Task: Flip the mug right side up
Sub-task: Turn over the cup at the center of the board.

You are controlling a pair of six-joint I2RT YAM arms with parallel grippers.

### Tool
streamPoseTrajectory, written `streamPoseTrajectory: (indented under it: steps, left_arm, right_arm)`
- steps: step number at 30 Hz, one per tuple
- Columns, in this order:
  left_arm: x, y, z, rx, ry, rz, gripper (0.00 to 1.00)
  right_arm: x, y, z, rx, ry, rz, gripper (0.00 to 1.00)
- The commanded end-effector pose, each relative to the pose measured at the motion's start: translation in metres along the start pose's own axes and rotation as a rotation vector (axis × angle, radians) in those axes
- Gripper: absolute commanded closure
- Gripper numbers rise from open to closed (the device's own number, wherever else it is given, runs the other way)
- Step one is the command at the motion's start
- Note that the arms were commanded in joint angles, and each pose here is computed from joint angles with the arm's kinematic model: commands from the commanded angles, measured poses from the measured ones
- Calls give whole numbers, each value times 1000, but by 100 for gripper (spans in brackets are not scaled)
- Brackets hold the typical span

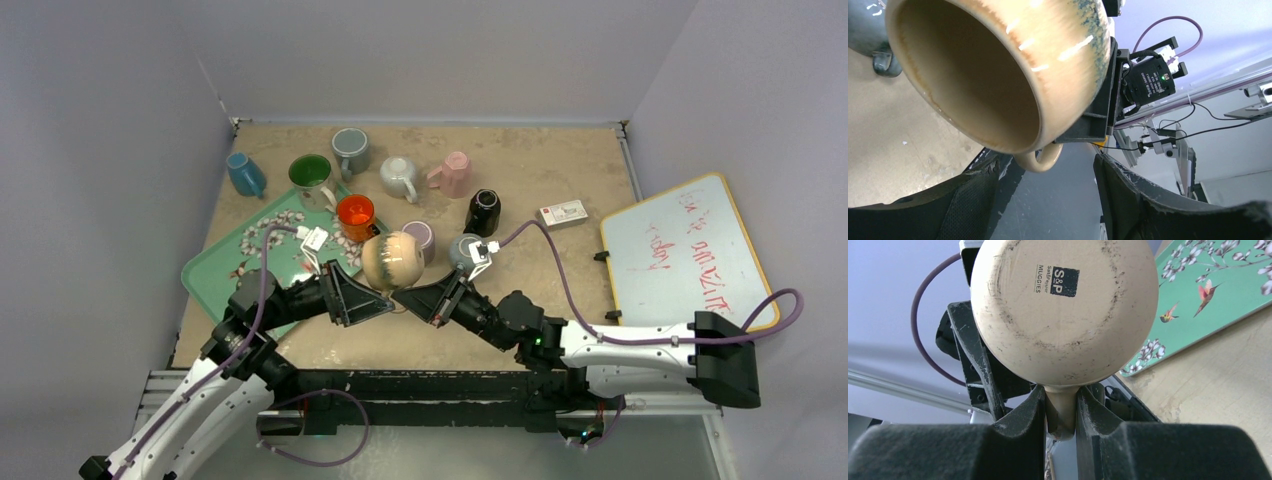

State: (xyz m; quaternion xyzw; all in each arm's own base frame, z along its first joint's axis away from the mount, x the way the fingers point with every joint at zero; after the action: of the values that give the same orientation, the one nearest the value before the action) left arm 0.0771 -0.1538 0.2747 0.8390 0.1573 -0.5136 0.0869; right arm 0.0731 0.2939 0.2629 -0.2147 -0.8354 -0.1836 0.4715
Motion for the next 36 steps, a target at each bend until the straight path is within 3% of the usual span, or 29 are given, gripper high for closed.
streamPoseTrajectory:
  steps: [1,14,19,30,36]
  left_arm:
    - [-13,4,-4,-6,8,120,38]
    - [-15,5,-2,11,-16,187,66]
    - [-16,7,-3,16,-21,203,70]
    - [-17,10,-4,32,-32,234,68]
    - [-17,11,-6,23,-31,237,80]
  right_arm:
    - [53,2,-30,-126,62,-246,100]
    - [62,6,-32,-136,64,-297,100]
    - [62,7,-30,-133,70,-310,100]
    - [64,11,-27,-121,72,-324,100]
    - [62,13,-23,-99,71,-329,100]
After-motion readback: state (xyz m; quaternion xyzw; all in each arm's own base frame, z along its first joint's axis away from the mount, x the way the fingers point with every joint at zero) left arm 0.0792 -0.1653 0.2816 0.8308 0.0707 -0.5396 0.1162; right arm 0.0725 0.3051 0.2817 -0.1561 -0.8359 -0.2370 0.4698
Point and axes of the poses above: each gripper's point midway between its finger pads, its own y axis out along the fingers, its own x axis along the line the jaws close on, z = x × y, the point moved 8 cm from there along -y, back along the fingers, and after that the axes turned 4 degrees about -y, right-handed, at the moved point
